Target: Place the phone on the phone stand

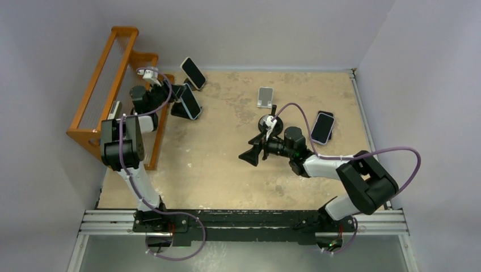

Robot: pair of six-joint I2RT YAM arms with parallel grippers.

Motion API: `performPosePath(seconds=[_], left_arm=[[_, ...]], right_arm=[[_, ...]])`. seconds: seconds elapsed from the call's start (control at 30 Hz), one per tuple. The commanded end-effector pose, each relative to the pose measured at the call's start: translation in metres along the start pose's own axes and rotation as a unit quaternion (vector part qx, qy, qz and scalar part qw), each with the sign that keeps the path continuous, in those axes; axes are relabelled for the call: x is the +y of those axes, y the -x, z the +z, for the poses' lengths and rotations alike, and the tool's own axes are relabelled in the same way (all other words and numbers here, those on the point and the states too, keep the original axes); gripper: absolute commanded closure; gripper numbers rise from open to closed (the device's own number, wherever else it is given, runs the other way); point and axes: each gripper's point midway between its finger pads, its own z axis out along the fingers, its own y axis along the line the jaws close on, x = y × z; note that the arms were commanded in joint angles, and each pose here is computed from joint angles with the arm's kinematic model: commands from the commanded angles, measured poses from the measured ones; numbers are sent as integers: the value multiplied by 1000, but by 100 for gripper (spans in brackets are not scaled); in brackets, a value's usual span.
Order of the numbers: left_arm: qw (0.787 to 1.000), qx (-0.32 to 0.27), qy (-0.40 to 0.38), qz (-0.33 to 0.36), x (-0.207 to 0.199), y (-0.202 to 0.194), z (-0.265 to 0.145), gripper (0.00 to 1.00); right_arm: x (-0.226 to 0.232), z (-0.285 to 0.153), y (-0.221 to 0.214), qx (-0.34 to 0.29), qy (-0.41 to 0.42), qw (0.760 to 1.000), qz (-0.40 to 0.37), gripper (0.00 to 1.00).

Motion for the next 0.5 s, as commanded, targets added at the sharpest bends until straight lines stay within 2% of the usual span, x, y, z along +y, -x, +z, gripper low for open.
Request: performPosePath(seconds=[0.0, 0.2, 0.3, 0.43, 0.47], left_arm=[[999, 20, 34, 21, 4, 18, -5, 59], [999, 32, 43, 8, 7, 17, -4, 67], [998, 36, 41, 5, 6, 16, -4, 77], [998, 41, 39, 4, 4, 17, -4, 100], [998, 39, 38, 3, 2, 19, -4, 100]], right_arm=[[9, 8, 23, -28, 27, 999, -32, 1], [9, 6, 23, -29, 23, 999, -31, 1], [9, 6, 23, -29, 22, 999, -32, 1], [9, 5, 24, -30, 23, 999, -32, 1], [9, 5, 24, -30, 22, 999, -32, 1]])
